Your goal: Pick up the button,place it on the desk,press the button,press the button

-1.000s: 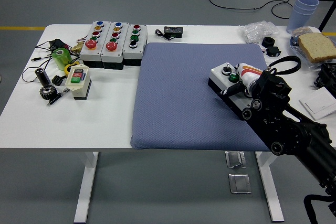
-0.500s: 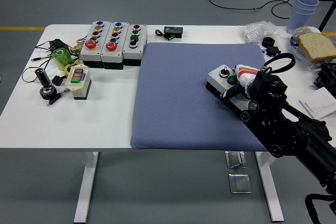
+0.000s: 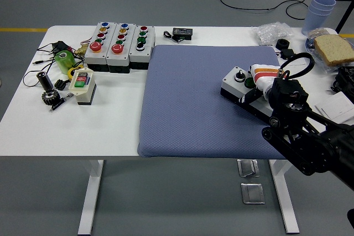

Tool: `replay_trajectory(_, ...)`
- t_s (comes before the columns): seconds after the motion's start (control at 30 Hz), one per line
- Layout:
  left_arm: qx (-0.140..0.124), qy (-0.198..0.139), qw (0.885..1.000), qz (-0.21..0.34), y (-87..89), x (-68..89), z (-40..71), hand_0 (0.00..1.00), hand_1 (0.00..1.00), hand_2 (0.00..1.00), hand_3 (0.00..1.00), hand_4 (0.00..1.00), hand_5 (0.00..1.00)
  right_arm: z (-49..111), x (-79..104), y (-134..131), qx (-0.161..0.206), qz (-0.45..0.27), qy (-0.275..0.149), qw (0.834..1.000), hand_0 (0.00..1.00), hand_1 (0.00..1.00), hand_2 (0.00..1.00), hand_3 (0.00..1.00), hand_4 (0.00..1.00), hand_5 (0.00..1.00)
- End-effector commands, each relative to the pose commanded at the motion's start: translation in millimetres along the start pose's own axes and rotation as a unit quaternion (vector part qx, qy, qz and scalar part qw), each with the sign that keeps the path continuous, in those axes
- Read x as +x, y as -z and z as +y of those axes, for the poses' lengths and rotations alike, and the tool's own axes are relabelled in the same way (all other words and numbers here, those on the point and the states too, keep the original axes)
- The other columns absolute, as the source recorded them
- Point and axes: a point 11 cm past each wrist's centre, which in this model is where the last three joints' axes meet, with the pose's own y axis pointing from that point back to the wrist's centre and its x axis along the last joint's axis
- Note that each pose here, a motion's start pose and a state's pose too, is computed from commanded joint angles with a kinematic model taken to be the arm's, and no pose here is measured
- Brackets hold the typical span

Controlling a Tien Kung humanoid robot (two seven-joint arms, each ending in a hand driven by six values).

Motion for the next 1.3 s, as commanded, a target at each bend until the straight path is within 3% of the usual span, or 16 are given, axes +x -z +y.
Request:
replay_trajectory(0.03, 0.000, 0.000, 1.000, 0.000, 0.0, 0.2, 0.0, 0.646, 0.606, 0.599, 0.567, 0.316, 0.864, 2.7, -0.4, 2.4, 0.018, 0.005, -0.002, 1.000, 0.070, 0.076, 0.340, 0.438, 0.765, 0.130)
replay_trajectory(0.2, 0.001, 0.000, 1.000, 0.000, 0.6, -0.2, -0.1, 0.646, 0.606, 0.599, 0.567, 0.316, 0.864, 15.2, -1.3, 22.7, 0.121, 0.027, -0.015, 0.992, 0.070, 0.076, 0.340, 0.438, 0.765, 0.130)
replay_trajectory(0.23, 0.001, 0.000, 1.000, 0.000, 1.0, -0.7, -0.1, 0.646, 0.606, 0.600, 0.566, 0.316, 0.863, 20.1, -1.0, 29.5, 0.152, 0.032, -0.021, 0.988, 0.078, 0.072, 0.341, 0.431, 0.720, 0.119)
replay_trajectory(0.37, 0.002, 0.001, 1.000, -0.002, 1.5, -1.5, -0.2, 0.646, 0.606, 0.600, 0.566, 0.316, 0.863, 31.9, 0.5, 50.2, 0.242, 0.037, -0.030, 0.969, 0.078, 0.072, 0.341, 0.431, 0.720, 0.119)
replay_trajectory(0.57, 0.004, 0.002, 1.000, -0.004, 3.1, -3.0, -0.4, 0.645, 0.606, 0.602, 0.566, 0.315, 0.864, 42.4, 4.0, 70.9, 0.331, 0.054, -0.035, 0.941, 0.089, 0.075, 0.348, 0.439, 0.700, 0.114)
replay_trajectory(0.83, 0.005, 0.002, 1.000, -0.005, 4.5, -3.8, -0.6, 0.644, 0.607, 0.602, 0.566, 0.313, 0.861, 42.6, -1.6, 79.3, 0.355, 0.081, -0.016, 0.931, 0.103, 0.086, 0.354, 0.453, 0.694, 0.101)
replay_trajectory(1.3, 0.004, 0.003, 1.000, -0.003, 3.8, -3.7, -0.6, 0.645, 0.607, 0.602, 0.568, 0.314, 0.863, 31.6, -15.4, 73.9, 0.321, 0.089, 0.015, 0.943, 0.123, 0.101, 0.376, 0.459, 0.716, 0.105)
